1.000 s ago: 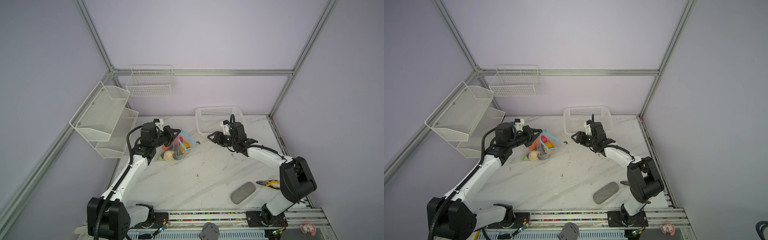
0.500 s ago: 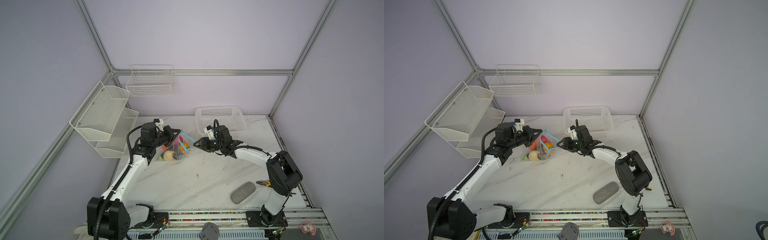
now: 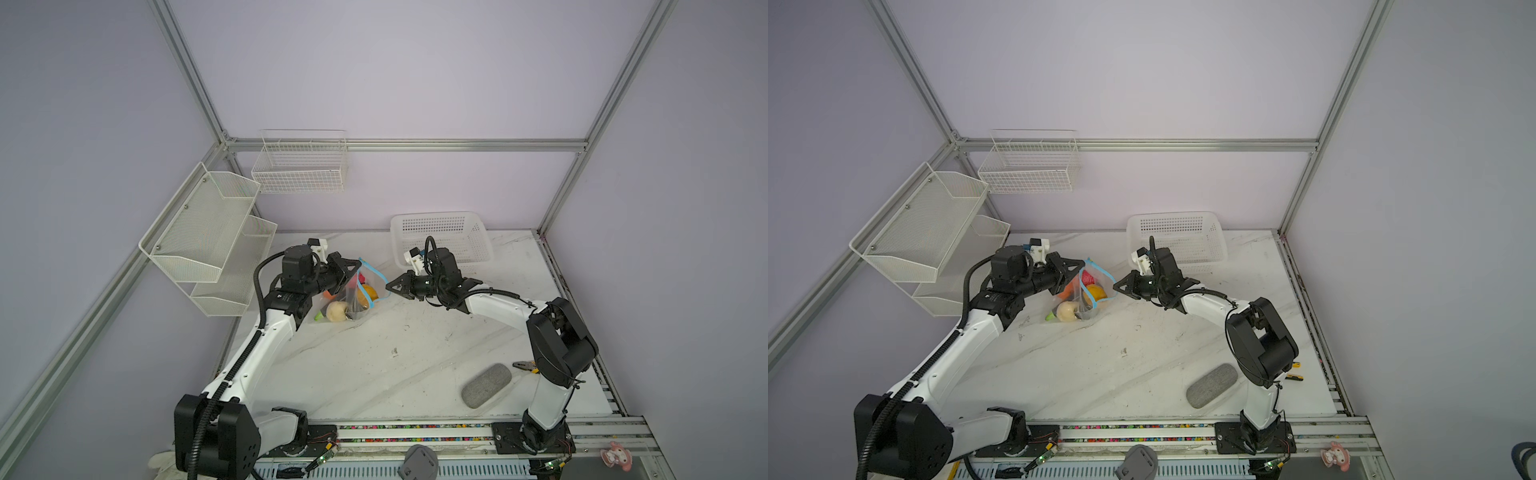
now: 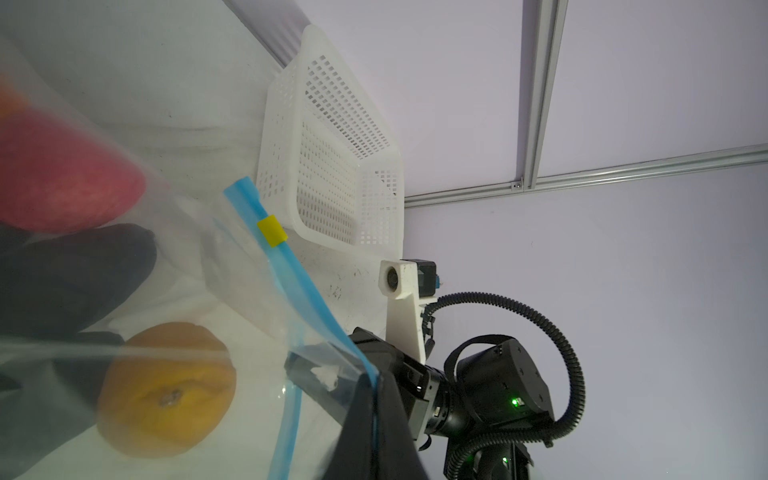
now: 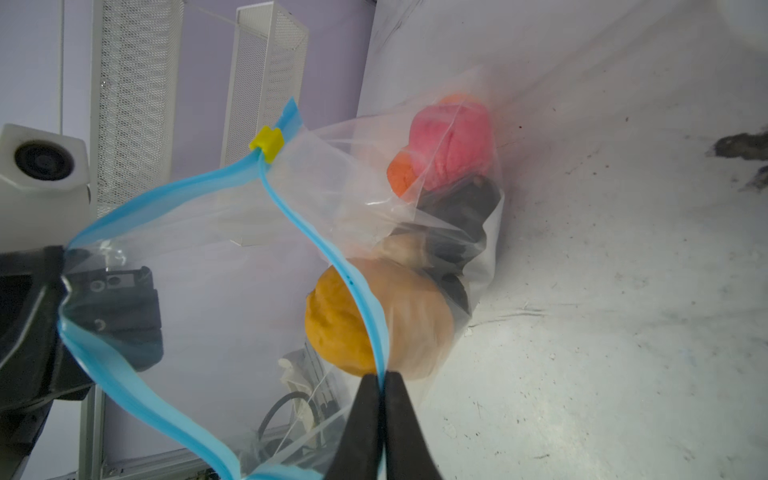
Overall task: Place the food in the zip-top bag and seal the zipper
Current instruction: 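Move the right gripper to the bag's zipper edge and pinch it, then lift the bag by its zipper edges with both grippers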
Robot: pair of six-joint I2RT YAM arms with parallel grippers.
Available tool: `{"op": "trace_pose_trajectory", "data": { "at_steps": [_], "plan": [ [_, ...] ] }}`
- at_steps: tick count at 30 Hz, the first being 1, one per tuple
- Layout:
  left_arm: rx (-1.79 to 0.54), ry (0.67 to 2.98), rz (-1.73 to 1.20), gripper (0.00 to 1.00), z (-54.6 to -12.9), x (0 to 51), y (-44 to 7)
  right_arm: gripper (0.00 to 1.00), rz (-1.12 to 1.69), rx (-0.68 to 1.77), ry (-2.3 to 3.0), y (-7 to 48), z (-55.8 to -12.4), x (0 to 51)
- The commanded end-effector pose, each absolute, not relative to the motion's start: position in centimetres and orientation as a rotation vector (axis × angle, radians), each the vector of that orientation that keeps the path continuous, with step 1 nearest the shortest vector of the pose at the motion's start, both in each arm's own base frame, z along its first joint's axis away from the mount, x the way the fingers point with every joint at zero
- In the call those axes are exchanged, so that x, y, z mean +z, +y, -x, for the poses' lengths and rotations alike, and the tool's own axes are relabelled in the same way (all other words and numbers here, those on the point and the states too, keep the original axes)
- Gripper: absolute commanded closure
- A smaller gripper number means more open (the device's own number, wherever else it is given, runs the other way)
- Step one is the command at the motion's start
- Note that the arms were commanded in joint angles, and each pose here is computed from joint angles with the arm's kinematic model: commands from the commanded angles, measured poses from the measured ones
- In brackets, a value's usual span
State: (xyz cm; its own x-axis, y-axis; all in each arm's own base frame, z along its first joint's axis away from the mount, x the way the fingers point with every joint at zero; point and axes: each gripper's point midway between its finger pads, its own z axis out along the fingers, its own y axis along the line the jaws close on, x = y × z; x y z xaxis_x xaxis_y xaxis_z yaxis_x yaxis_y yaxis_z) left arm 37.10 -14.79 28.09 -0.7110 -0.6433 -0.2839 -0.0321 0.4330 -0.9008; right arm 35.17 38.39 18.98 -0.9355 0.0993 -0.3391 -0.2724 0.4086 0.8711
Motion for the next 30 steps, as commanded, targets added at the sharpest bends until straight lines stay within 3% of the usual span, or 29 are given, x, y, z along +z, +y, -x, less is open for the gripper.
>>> {"op": "trace_pose_trajectory", "data": {
  "at_steps": [1, 11, 30],
  "plan": [
    [-1.186, 2.051, 0.446, 1.00, -37.1, 30.8, -14.5, 0.94, 0.200, 1.572, 2.258, 39.5, -35.5, 21.6],
    [-0.881, 2.081, 0.362, 1.00, -36.2, 32.8, -11.9, 0.95, 0.274, 1.471, 2.168, 39.8, -37.0, 27.4],
    [-0.899, 1.926, 0.336, 1.00, -36.1, 40.5, -11.4, 0.94, 0.433, 1.397, 1.964, 40.5, -37.5, 39.0]
  ]
}}
